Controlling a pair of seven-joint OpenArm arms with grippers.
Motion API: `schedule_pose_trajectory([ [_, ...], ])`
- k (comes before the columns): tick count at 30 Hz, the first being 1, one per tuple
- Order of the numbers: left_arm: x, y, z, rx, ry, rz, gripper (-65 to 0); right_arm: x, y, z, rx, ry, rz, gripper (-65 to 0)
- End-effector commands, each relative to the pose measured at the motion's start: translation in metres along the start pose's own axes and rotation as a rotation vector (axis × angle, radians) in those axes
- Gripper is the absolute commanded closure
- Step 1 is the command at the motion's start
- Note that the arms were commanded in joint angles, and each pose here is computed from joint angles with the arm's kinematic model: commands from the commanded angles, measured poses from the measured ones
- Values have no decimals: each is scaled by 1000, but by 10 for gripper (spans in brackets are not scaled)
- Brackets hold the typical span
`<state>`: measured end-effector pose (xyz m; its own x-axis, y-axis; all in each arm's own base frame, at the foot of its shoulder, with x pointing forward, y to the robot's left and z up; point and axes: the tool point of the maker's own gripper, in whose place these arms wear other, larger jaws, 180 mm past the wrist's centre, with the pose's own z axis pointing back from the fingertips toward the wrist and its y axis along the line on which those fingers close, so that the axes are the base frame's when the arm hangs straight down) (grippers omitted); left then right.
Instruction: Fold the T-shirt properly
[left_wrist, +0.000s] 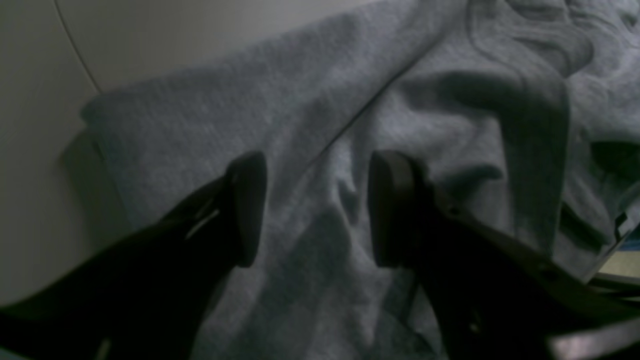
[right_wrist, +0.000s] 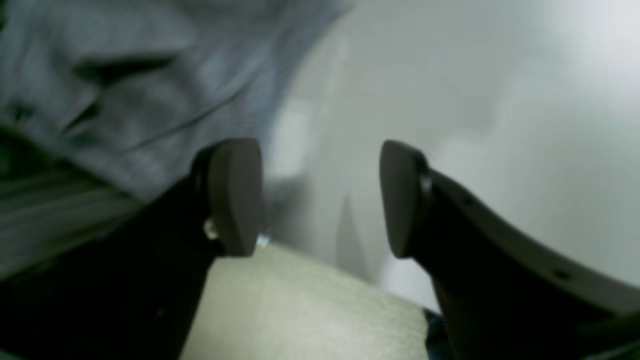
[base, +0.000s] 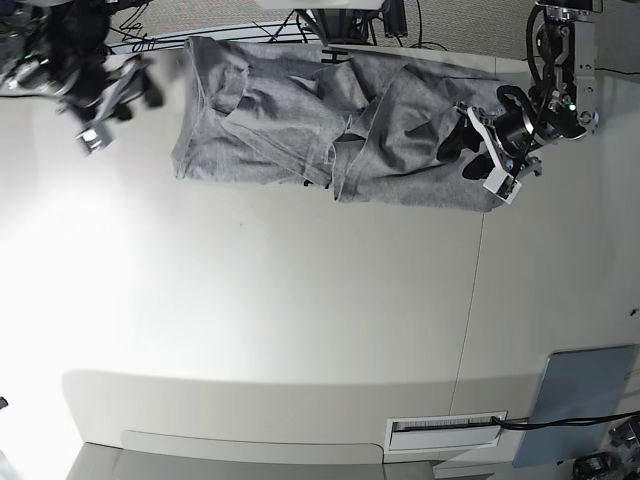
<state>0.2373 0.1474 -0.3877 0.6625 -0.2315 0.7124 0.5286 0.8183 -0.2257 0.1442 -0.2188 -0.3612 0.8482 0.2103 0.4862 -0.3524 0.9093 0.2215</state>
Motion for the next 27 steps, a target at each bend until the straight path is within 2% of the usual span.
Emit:
schedule_pose_trajectory([
  [1,14,3,5,2,-47,-16,-328,6,8,-1,27,-24,14,-367],
  [3,14,3,4,1,-46,-16,-328,0,19,-10,46,5,-38,-367],
  [5,14,3,5,2,-46,-17,-328,-5,20,-17,18,26,-82,-367],
  [10,13,4,5,8,-39,-23,-328,-8,32,-26,30,9,-143,-367],
  [15,14,4,4,8,-41,-23,-328,-17,20,-31,-70,26,-192,-367],
  [20,14,4,4,7,-43,-23,-328,-17,20,-31,-73,26,-197,-367],
  [27,14,4,5,7,-43,-23,-328,-38,8,-41,-80,69,-287,-367],
])
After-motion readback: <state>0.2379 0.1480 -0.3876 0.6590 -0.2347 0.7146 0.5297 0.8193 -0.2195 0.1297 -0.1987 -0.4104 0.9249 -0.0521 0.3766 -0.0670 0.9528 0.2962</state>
